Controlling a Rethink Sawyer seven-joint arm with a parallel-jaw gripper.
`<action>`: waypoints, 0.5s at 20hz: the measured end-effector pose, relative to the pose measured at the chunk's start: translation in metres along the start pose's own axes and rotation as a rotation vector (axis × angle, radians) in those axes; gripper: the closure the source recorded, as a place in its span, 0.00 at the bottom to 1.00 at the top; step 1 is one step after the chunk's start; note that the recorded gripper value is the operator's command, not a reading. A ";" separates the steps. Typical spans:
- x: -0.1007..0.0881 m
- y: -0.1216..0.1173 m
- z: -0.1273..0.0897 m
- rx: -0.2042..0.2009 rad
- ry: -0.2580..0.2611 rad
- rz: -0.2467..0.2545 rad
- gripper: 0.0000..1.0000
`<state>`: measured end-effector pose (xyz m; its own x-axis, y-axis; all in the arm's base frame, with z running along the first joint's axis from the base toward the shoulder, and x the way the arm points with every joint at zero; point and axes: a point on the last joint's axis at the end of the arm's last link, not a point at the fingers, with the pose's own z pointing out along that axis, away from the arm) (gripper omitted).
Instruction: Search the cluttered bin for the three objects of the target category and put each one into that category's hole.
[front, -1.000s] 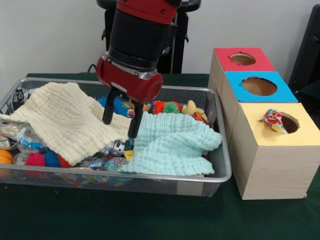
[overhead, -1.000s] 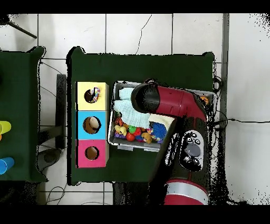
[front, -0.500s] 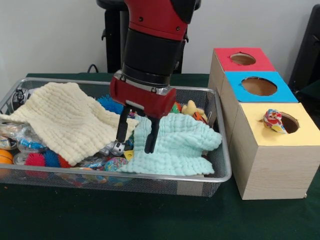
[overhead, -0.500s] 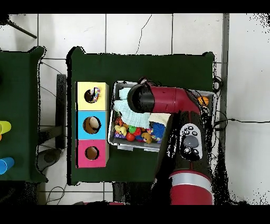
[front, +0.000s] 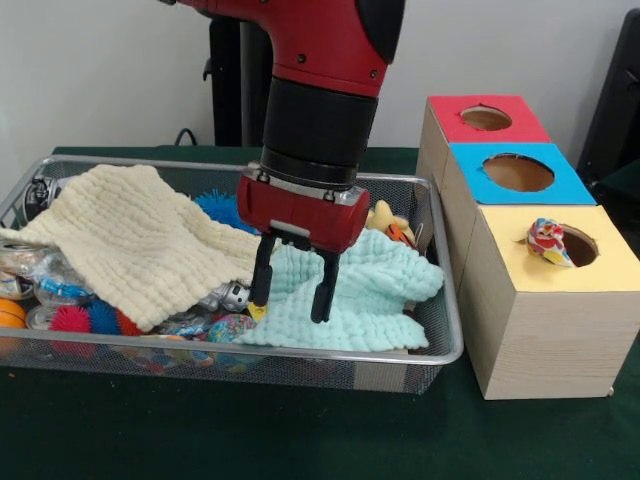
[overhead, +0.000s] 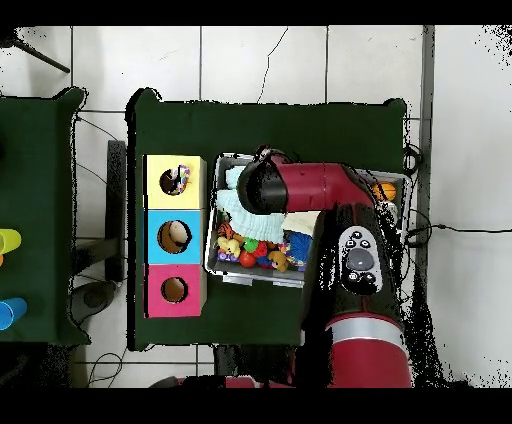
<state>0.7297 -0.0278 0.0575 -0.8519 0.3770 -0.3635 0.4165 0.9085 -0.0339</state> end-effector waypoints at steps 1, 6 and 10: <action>-0.002 0.002 0.002 -0.016 0.002 0.004 0.00; -0.008 0.001 0.005 -0.041 0.000 0.014 0.00; -0.015 -0.001 0.009 -0.056 -0.006 0.017 0.00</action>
<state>0.7448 -0.0363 0.0551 -0.8427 0.3915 -0.3696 0.4125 0.9106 0.0240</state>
